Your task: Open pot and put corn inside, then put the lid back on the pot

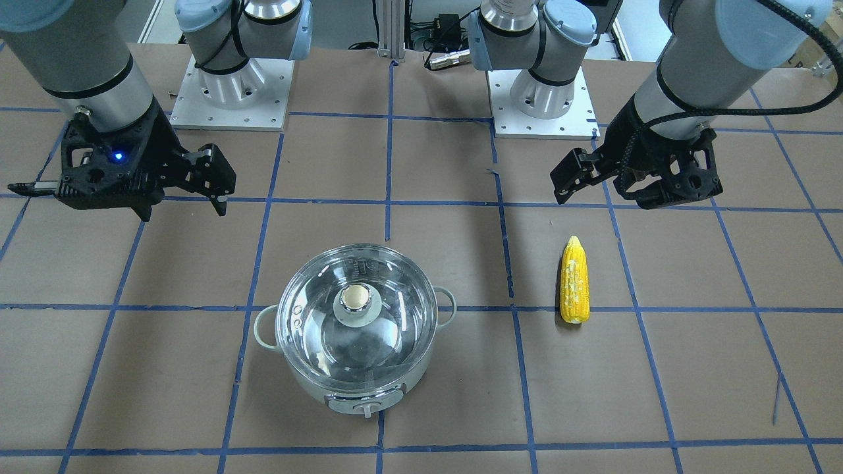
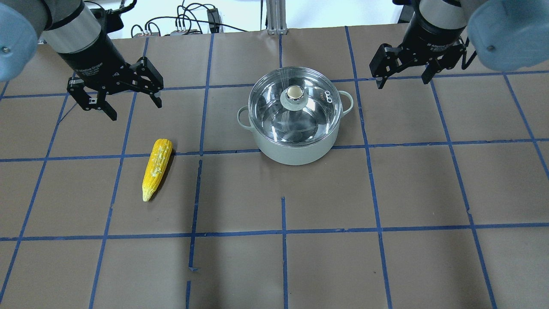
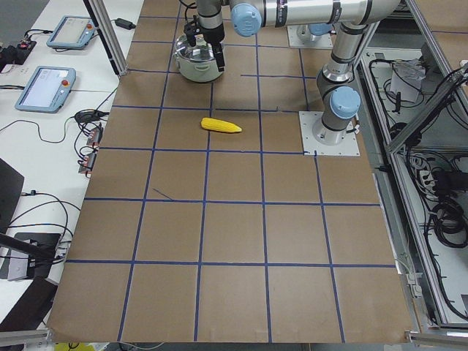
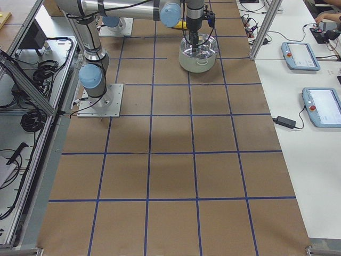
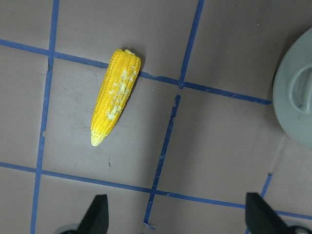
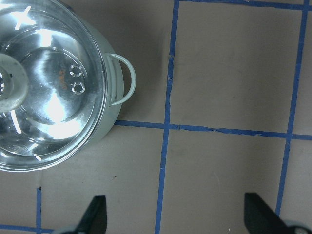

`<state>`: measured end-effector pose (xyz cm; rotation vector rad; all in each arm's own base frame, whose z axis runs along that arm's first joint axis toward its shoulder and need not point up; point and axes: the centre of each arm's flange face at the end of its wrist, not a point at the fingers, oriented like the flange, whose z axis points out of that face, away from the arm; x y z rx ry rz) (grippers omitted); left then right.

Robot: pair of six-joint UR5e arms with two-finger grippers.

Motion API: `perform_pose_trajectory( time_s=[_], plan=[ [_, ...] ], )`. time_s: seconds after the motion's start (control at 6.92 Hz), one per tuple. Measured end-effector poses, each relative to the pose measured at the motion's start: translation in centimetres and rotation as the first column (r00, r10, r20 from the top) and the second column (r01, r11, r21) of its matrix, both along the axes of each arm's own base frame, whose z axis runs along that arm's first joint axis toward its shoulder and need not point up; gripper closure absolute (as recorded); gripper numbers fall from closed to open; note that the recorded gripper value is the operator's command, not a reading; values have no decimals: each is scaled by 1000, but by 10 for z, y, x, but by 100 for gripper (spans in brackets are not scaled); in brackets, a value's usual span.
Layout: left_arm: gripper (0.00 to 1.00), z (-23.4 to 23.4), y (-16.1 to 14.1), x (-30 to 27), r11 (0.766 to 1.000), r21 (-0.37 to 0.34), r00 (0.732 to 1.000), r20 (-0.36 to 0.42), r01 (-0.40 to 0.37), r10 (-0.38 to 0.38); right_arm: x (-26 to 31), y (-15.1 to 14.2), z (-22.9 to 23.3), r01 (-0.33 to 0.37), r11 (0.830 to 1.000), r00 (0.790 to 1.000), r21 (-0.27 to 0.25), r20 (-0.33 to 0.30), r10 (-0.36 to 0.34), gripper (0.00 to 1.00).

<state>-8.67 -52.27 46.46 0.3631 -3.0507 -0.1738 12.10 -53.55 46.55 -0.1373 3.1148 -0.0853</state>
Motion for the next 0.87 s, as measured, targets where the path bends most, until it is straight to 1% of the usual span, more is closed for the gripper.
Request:
perform_pose_trajectory(
  time_s=[0.87],
  plan=[
    [0, 4, 2, -16, 1000, -13, 1000, 14, 17, -17, 0, -1, 5, 0, 1000, 1000, -14, -8, 0, 0]
  ],
)
